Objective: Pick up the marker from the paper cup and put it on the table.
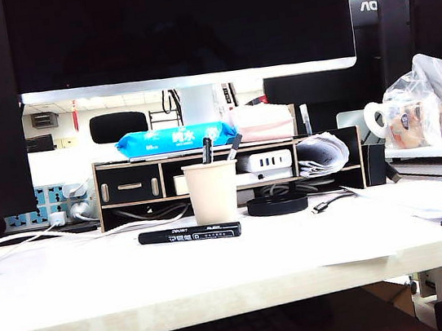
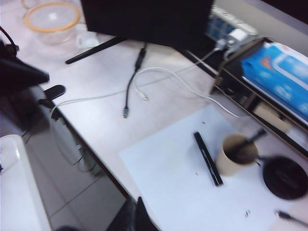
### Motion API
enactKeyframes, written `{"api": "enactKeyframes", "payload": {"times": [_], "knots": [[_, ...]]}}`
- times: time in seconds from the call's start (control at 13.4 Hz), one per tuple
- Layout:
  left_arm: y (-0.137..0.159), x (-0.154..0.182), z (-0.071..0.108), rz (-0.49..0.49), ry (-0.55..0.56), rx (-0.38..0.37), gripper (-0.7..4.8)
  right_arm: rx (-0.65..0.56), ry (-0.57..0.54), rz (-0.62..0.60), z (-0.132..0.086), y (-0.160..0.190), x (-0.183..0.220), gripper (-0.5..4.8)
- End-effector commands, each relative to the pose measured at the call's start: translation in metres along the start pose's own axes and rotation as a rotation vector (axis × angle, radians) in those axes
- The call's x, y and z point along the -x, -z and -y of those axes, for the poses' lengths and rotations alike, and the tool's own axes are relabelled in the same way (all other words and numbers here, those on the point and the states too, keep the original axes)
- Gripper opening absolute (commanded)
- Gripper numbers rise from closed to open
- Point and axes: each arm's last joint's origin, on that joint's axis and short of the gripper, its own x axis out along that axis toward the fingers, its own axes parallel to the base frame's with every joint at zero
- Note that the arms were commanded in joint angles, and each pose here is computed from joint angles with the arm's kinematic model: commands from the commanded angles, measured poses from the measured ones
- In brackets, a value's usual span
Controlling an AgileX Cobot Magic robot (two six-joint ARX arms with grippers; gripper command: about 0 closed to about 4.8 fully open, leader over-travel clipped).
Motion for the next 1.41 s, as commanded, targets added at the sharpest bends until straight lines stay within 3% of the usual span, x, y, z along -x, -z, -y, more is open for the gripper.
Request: {"api": "enactKeyframes", "payload": {"times": [0.07, 0.15, 0.22, 0.37, 0.45, 0.67, 1.19, 1.41], "knots": [[-0.003, 0.0, 0.001, 0.022, 0.001, -0.035, -0.05, -0.064, 0.123, 0.131, -0.009, 0.041, 0.025, -0.06], [-0.003, 0.0, 0.001, 0.029, -0.013, -0.054, -0.05, -0.092, 0.186, 0.188, -0.008, 0.078, 0.037, -0.06], [-0.003, 0.0, 0.001, 0.029, -0.013, -0.049, -0.05, -0.127, 0.341, 0.253, -0.005, 0.122, 0.049, -0.06], [-0.003, 0.0, 0.0, 0.022, -0.011, -0.02, -0.05, -0.178, 0.42, 0.372, -0.004, 0.181, 0.063, -0.06], [-0.002, 0.001, 0.0, 0.021, -0.011, -0.02, -0.04, -0.2, 0.566, 0.356, -0.004, 0.229, 0.061, -0.06], [-0.001, 0.001, 0.001, 0.013, -0.009, -0.017, -0.04, -0.174, 0.556, 0.299, -0.006, 0.236, 0.045, 0.14], [-0.001, 0.002, 0.001, 0.014, -0.009, -0.017, -0.04, -0.174, 0.563, 0.295, -0.006, 0.236, 0.044, 0.14], [-0.002, 0.011, 0.0, 0.072, -0.087, -0.087, -0.04, -0.174, 0.565, 0.296, -0.006, 0.236, 0.044, 0.14]]}}
